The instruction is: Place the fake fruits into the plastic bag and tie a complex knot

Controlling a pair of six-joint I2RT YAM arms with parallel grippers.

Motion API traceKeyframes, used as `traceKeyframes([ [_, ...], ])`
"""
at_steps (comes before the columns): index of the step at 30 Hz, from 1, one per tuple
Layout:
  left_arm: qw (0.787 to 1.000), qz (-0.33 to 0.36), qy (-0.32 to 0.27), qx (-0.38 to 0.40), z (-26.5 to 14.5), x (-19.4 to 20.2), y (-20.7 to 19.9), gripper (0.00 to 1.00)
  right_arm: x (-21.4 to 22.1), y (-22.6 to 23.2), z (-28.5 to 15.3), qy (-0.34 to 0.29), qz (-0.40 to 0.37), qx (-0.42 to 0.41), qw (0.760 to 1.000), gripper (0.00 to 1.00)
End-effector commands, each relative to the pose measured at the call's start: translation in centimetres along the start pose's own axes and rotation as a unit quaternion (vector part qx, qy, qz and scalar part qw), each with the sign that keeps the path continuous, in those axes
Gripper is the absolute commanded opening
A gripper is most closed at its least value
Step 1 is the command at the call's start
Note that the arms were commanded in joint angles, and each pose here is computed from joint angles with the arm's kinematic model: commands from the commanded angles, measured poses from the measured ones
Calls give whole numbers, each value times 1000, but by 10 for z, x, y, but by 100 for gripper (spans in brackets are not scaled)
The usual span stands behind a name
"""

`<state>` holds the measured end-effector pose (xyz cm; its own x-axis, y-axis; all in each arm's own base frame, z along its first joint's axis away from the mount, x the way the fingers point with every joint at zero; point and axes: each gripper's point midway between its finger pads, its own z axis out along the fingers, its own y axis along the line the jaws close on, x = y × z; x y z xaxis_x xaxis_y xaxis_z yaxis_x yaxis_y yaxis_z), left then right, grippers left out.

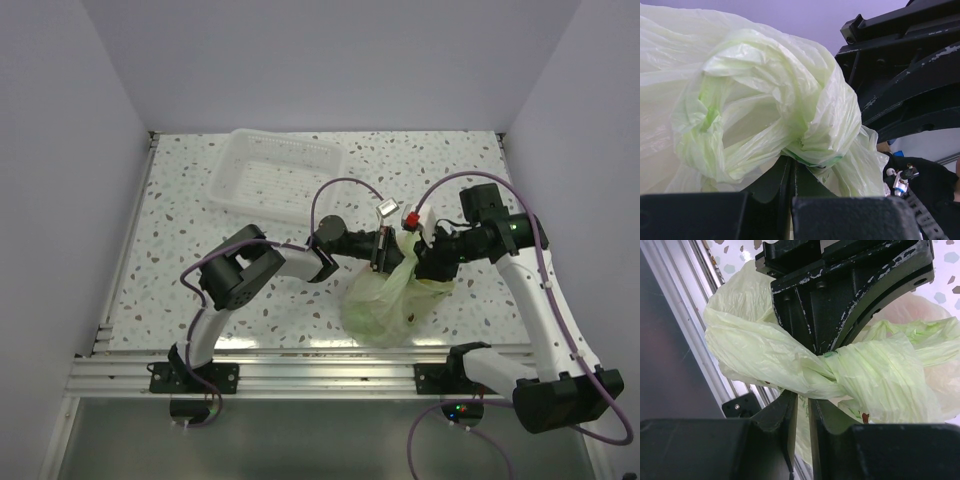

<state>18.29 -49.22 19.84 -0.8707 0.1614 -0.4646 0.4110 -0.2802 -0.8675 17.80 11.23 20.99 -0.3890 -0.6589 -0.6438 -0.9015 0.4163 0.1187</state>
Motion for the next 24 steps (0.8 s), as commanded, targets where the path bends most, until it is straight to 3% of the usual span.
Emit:
traceKeyframes([
  [1,984,143,-26,103,5,-15,-61,0,-4,2,4,-9,-2,-11,1000,18],
  [6,984,143,-23,102,5,-14,-60,0,-4,5,3,-12,-13,-16,1000,0],
  [13,986,149,-23,75,-8,-13,-52,4,-4,4,-4,-13,-25,4,1000,0],
  [18,985,165,-29,37,-26,-26,-40,18,-4,8,-7,-13,-32,3,999,0],
  [24,982,183,-29,33,-31,-33,-42,13,-5,8,-8,-17,-35,6,999,0],
])
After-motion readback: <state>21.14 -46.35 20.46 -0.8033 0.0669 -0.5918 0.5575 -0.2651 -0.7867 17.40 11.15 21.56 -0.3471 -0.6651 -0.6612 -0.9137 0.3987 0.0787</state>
